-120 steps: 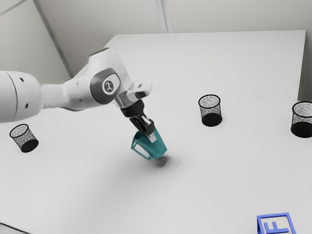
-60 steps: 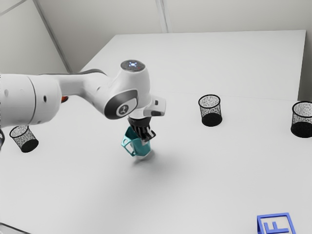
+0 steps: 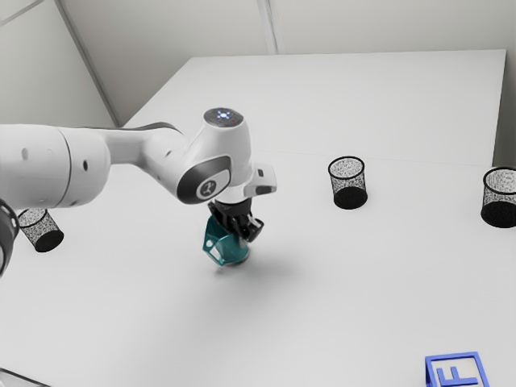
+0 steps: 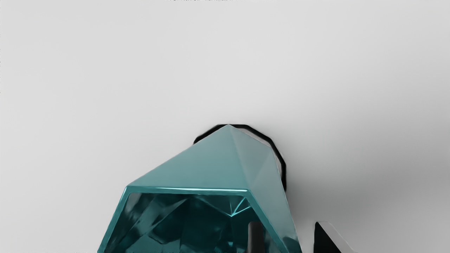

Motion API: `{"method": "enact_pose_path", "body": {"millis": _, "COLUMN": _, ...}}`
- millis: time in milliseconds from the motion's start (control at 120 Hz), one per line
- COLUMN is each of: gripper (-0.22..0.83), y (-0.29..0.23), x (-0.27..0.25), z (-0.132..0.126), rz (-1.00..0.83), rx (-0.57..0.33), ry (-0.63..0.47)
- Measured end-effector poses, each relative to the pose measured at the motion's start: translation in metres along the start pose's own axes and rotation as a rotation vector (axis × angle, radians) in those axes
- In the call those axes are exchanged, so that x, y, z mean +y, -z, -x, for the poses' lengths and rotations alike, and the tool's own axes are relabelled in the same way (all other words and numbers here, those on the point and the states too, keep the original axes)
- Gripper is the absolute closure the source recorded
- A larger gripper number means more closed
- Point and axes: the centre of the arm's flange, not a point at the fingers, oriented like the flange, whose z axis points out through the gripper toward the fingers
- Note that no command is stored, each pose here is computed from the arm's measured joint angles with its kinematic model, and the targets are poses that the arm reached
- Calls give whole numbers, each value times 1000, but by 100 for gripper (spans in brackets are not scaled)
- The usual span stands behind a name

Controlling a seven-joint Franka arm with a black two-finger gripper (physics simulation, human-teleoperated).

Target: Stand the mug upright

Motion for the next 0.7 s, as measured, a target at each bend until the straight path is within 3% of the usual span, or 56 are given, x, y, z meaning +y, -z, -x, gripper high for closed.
{"method": "enact_pose_path", "body": {"millis": 125, "gripper": 30, "y": 20, "x": -4, "z": 1, "rz": 11, "rx": 34, "ry": 42}}
{"method": "enact_pose_path", "body": {"millis": 267, "gripper": 15, "y": 85, "x": -17, "z": -2, "rz": 61, "rx": 110, "ry": 117}}
{"method": "enact_pose_path", "body": {"millis": 350, "gripper": 10, "y": 125, "x": -29, "z": -27, "rz": 139, "rx": 125, "ry": 160}}
{"method": "enact_pose_path", "body": {"millis": 500, "gripper": 5, "y": 200, "x": -87, "z": -28, "rz": 206, "rx": 173, "ry": 187}}
{"method": "enact_pose_path", "body": {"millis": 575, "gripper": 4, "y": 209, "x": -105, "z": -25, "rz": 211, "rx": 140, "ry": 173}}
{"method": "enact_pose_path", "body": {"millis": 700, "gripper": 2, "y": 246, "x": -106, "z": -39, "rz": 213, "rx": 147, "ry": 99}}
